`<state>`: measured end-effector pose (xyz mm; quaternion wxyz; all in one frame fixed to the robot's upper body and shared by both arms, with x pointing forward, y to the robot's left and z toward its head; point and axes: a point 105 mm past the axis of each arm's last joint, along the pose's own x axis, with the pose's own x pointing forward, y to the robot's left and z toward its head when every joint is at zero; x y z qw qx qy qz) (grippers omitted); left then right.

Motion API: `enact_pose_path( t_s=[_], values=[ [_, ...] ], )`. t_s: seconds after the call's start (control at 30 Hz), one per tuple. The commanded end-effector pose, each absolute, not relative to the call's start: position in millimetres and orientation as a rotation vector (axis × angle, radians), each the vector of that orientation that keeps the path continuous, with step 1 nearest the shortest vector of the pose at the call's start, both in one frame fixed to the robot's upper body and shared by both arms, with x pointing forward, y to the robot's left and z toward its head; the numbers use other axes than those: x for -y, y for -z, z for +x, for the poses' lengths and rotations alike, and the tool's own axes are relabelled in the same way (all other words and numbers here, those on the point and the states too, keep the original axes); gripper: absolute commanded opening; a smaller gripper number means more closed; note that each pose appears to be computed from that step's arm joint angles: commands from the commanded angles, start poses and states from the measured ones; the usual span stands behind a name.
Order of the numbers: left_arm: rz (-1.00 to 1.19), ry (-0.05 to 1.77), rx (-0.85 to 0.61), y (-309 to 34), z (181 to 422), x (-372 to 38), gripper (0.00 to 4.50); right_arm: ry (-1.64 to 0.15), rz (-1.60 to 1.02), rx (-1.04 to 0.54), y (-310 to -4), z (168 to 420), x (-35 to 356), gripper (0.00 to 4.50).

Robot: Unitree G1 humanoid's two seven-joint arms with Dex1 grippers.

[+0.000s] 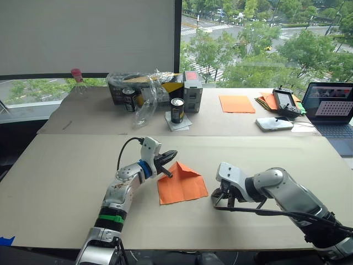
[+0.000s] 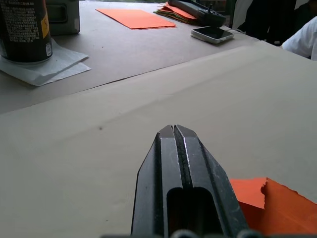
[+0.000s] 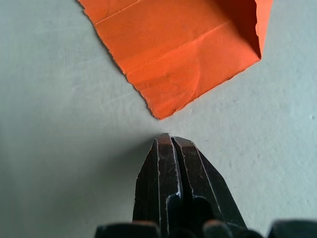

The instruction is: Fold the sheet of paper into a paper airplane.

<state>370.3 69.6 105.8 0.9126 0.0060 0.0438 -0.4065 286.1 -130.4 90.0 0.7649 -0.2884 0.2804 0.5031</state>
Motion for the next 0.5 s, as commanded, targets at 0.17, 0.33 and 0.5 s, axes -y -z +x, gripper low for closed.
enact_pose_path(
  t_s=[0.17, 0.33, 0.5],
  values=[
    [0.142, 0.825, -0.212, -66.1, 367.3, -71.2, 0.02, -1.110, -0.666, -0.664, -85.5, 276.0, 127.6, 0.00],
    [0.153, 0.815, -0.214, -63.8, 368.8, -74.3, 0.02, -1.134, -0.684, -0.686, -85.5, 273.1, 123.1, 0.00],
    [0.152, 0.808, -0.200, -66.9, 371.8, -73.3, 0.02, -1.162, -0.739, -0.709, -73.1, 277.5, 111.6, 0.00]
  ],
)
